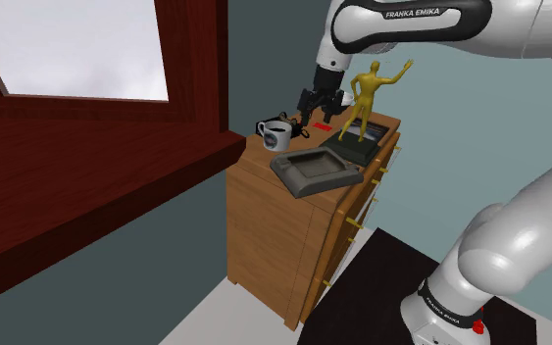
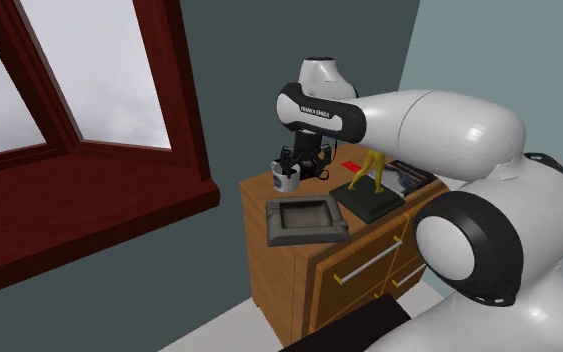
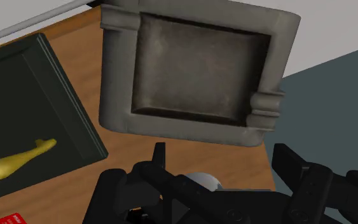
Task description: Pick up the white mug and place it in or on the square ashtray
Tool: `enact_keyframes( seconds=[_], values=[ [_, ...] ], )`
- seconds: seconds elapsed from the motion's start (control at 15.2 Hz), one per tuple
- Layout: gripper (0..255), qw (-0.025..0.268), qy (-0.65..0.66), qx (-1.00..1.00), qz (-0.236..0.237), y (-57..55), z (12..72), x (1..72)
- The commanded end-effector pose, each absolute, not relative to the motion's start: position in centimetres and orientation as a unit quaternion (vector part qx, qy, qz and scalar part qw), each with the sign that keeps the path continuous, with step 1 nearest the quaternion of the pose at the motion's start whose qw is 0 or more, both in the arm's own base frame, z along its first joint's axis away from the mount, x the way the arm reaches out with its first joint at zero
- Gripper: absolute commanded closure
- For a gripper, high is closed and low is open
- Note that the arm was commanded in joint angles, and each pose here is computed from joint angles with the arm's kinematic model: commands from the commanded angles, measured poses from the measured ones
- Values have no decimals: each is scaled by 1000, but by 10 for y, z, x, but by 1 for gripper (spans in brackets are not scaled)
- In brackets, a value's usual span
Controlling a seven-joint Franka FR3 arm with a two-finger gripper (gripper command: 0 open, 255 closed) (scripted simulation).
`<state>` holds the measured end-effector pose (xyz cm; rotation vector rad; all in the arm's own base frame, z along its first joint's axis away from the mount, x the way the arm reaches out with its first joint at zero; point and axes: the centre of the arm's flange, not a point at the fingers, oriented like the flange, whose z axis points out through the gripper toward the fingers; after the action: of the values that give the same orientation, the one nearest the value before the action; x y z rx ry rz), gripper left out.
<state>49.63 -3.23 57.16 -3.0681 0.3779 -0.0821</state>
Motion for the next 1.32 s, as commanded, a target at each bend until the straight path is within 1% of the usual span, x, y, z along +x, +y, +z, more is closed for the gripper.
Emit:
enact_keyframes(
  seconds=[0.0, 0.73, 1.25],
  values=[
    [0, 22, 132, -991, -25, -42, 562, 521],
    [0, 11, 185, -983, -17, -101, 518, 647],
    [0, 11, 185, -983, -17, -101, 478, 648]
  ],
)
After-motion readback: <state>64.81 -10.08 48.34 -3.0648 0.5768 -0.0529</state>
